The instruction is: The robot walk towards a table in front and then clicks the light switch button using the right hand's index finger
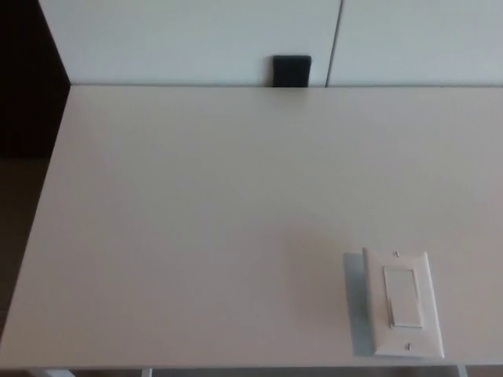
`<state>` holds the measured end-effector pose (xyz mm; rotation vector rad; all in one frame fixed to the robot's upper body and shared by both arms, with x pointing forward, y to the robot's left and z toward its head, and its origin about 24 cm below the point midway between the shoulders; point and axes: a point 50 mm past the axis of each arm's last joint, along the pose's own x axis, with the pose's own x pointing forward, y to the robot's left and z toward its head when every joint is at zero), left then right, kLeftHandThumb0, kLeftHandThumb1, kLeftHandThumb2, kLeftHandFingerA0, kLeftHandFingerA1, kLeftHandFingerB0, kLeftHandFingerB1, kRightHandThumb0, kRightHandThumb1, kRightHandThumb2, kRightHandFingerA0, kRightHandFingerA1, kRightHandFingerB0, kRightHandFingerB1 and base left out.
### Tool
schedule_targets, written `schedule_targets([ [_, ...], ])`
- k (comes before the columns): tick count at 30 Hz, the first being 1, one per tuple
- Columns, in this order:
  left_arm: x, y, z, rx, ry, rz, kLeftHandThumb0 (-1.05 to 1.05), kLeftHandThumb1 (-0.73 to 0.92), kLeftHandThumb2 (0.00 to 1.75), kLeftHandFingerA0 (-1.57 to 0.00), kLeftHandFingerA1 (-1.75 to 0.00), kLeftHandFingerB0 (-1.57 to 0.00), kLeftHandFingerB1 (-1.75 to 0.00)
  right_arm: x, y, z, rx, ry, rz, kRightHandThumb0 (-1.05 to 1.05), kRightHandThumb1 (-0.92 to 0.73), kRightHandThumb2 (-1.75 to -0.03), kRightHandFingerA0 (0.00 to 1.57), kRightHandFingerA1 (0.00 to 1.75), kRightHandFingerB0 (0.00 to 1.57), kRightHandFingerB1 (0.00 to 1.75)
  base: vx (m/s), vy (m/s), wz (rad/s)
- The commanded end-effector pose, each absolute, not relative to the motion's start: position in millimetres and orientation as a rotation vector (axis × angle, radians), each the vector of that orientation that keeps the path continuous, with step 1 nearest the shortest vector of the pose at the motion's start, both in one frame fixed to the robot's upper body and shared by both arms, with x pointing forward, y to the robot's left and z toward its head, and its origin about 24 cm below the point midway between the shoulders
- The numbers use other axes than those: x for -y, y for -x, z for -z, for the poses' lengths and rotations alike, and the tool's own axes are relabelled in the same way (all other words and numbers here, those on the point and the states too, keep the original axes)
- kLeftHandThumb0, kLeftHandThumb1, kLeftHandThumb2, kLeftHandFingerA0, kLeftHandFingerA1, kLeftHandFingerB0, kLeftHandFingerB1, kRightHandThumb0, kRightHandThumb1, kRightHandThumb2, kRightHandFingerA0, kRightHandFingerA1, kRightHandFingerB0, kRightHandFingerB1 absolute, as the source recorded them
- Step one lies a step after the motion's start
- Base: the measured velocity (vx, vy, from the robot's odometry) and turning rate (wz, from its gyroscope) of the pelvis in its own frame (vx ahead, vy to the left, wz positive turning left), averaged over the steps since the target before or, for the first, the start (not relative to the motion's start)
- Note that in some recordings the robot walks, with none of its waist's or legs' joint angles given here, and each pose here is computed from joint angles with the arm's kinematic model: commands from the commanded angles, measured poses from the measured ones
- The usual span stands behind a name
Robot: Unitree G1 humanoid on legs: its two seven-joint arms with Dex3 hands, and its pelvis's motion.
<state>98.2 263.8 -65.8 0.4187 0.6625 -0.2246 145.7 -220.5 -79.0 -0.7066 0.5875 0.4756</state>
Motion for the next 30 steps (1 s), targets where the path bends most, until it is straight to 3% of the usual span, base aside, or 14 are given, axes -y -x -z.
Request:
schedule_targets([
  [1, -265, -98, 67, -0.687, -0.429, 0.233, -0.3, 0.56, 0.57, -0.57, -0.42, -0.54, -0.39, 225, -144, 75, -0.603, 0.777, -0.541, -0.39, -0.7, -0.61, 0.66, 0.45, 0.52, 0.39, 0.0, 0.0, 0.0],
  [12, -266, -98, 67, -0.692, -0.422, 0.239, -0.3, 0.56, 0.57, -0.57, -0.43, -0.53, -0.39, 205, -136, 65, -0.582, 0.804, -0.724, -0.42, -0.71, -0.62, 0.65, 0.46, 0.53, 0.39, -0.02, -0.054, 0.02],
  [30, -267, -105, 62, -0.66, -0.424, 0.249, -0.3, 0.56, 0.57, -0.57, -0.43, -0.53, -0.4, 198, -120, 45, -0.543, 0.761, -0.787, -0.4, -0.72, -0.62, 0.64, 0.46, 0.51, 0.39, 0.0, 0.0, 0.0],
])
